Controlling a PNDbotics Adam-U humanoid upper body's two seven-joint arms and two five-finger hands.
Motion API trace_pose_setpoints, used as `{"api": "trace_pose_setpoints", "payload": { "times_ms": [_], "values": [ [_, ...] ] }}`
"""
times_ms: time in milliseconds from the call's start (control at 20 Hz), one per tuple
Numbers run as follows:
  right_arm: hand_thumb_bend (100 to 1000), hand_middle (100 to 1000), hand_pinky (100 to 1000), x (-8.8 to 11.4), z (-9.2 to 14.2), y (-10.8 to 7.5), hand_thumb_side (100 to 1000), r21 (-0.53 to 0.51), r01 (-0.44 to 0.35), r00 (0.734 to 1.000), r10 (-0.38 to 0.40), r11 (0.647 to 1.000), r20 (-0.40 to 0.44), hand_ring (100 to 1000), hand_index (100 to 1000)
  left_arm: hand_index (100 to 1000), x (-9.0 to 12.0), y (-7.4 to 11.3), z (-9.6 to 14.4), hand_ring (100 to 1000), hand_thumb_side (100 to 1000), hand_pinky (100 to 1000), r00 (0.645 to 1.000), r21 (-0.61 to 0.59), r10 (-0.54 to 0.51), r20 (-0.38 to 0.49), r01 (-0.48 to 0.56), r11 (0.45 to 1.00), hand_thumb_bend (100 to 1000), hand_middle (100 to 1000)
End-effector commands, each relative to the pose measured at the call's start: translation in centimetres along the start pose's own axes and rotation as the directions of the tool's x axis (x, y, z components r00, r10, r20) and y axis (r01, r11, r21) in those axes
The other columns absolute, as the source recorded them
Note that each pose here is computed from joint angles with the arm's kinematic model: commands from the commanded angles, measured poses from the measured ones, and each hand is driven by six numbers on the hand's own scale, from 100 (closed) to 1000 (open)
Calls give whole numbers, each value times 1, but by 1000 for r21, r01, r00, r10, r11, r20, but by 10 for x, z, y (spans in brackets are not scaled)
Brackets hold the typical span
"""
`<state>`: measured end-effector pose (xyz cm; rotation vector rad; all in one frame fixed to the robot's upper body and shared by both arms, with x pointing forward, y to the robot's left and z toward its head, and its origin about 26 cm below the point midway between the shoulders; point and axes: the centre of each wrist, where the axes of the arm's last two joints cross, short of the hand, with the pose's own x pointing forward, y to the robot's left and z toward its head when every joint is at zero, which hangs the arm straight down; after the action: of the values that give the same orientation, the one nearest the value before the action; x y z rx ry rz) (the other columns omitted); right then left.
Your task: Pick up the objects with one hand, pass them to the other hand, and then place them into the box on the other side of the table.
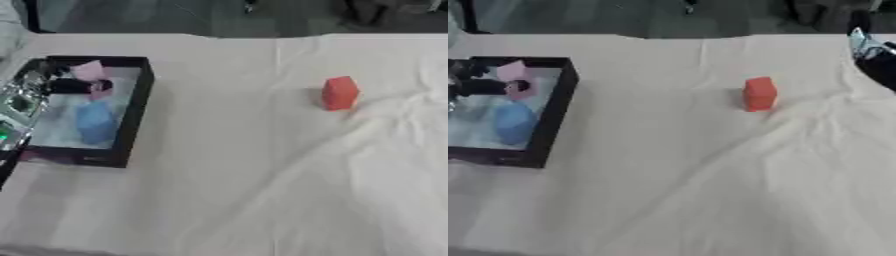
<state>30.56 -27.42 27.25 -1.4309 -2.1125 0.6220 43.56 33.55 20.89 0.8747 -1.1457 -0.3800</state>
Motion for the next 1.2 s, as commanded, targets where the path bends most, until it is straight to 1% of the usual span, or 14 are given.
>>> {"api": "trace_pose_setpoints", "payload": {
  "times_ms": [50,100,150,200,250,350,400,450,650,700,850,950,1000,1200],
  "values": [
    [352,715,775,0,-6,-13,206,-36,-26,999,26,999,24,772,866,843,5,21,2,1000,364,850,1000,58,11,25,-12,998,652,846],
    [352,715,775,0,-6,-13,205,-36,-26,999,27,999,23,772,866,835,7,23,4,1000,406,837,999,67,24,35,-27,997,508,844],
    [303,716,777,-1,-6,-13,215,-37,-26,999,27,999,23,772,866,827,10,25,7,1000,436,813,997,77,48,53,-52,996,414,841],
    [346,717,778,-1,-6,-14,203,-37,-25,999,26,999,24,773,866,827,14,27,11,1000,571,794,993,87,83,87,-90,992,236,851],
    [376,723,780,-2,-7,-15,196,-37,-25,999,26,999,26,777,868,852,19,28,17,1000,714,779,982,99,121,142,-136,986,161,876],
    [427,740,791,-2,-9,-19,197,-29,-35,999,36,999,41,791,873,861,28,23,32,1000,871,771,937,94,196,288,-231,968,135,879],
    [407,746,797,-3,-11,-21,219,-21,-41,998,41,999,45,798,874,872,31,19,37,1000,972,768,909,70,237,343,-276,959,100,882],
    [379,748,801,-3,-13,-23,233,-4,-41,998,41,999,44,801,876,881,34,15,43,1000,998,770,878,43,274,393,-315,948,115,886],
    [196,781,824,-7,-23,-26,329,116,-33,996,22,993,89,828,898,888,45,-2,61,1000,1000,771,758,-37,360,544,-407,912,164,894],
    [100,787,829,-10,-26,-26,380,148,-30,995,15,989,100,833,903,886,47,-5,65,1000,1000,767,732,-57,378,566,-423,904,156,895],
    [100,800,848,-20,-36,-22,463,271,0,995,-28,962,96,853,922,858,52,-14,77,1000,914,732,635,-126,451,627,-488,863,120,869],
    [100,792,846,-30,-43,-18,505,373,52,995,-81,927,61,850,919,846,54,-21,85,1000,781,715,566,-183,513,645,-538,823,178,871],
    [100,790,845,-35,-47,-16,463,421,79,993,-107,904,42,852,915,845,55,-24,89,1000,753,716,534,-218,542,649,-552,805,209,881],
    [100,775,839,-50,-61,-12,455,540,115,990,-140,834,6,849,879,837,60,-31,102,1000,743,707,439,-321,615,655,-575,752,242,908]
  ]
}}
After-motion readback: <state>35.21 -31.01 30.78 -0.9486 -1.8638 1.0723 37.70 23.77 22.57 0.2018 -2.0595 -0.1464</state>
